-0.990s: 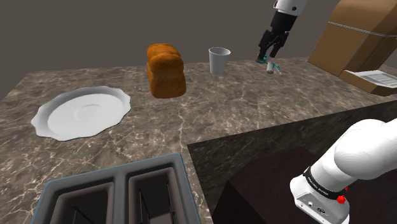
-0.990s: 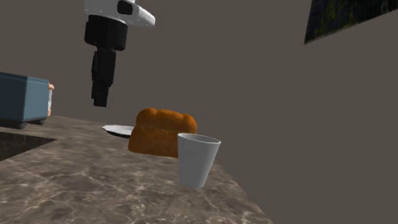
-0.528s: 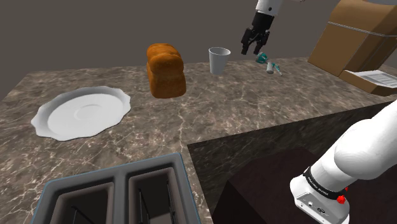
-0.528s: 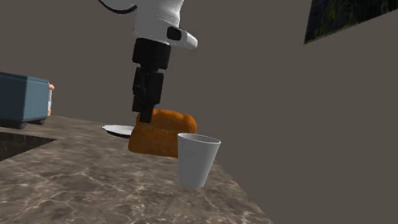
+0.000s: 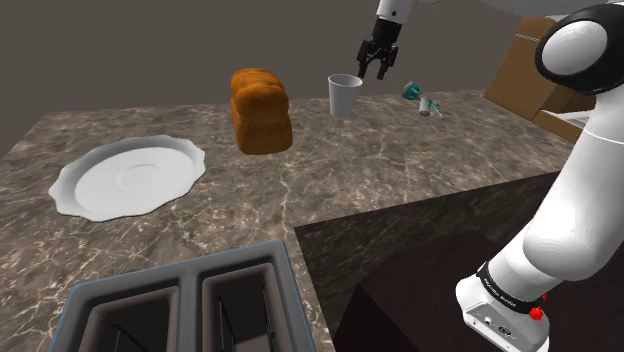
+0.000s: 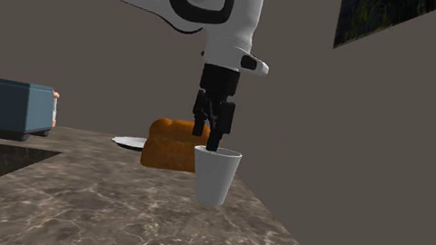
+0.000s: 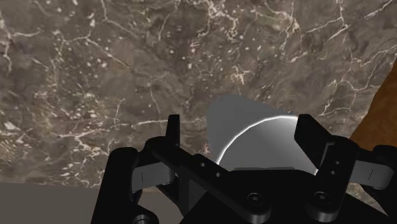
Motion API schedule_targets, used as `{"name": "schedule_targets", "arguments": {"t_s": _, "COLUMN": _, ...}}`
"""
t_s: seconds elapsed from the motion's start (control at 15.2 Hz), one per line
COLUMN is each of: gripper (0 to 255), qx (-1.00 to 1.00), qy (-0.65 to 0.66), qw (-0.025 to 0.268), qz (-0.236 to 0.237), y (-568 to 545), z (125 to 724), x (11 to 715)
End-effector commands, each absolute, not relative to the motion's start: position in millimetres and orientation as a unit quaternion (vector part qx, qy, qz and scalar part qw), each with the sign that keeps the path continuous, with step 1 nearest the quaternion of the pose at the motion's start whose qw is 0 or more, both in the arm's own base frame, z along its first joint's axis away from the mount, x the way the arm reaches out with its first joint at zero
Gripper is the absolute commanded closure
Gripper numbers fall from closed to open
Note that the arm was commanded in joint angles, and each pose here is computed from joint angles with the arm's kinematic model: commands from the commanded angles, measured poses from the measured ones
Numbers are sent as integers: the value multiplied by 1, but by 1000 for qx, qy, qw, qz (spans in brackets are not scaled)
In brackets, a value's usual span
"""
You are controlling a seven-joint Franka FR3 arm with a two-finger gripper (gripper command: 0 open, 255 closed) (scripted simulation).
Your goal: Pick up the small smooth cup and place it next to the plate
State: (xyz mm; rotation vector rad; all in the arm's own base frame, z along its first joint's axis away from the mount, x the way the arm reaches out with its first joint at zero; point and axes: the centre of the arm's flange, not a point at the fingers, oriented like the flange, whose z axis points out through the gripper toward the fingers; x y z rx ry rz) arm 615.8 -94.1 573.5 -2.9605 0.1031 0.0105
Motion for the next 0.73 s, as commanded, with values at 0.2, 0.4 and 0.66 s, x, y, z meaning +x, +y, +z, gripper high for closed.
{"name": "schedule_targets", "arguments": {"t_s": 0.2, "gripper": 0, "qx": -994, "qy": 46, "qw": 103, "qz": 11, "y": -113, "z": 559, "x": 678}}
{"name": "schedule_targets", "arguments": {"t_s": 0.4, "gripper": 0, "qx": -994, "qy": 46, "qw": 103, "qz": 11, "y": -110, "z": 543, "x": 678}}
{"name": "schedule_targets", "arguments": {"t_s": 0.66, "gripper": 0, "qx": -994, "qy": 46, "qw": 103, "qz": 11, "y": -105, "z": 522, "x": 678}}
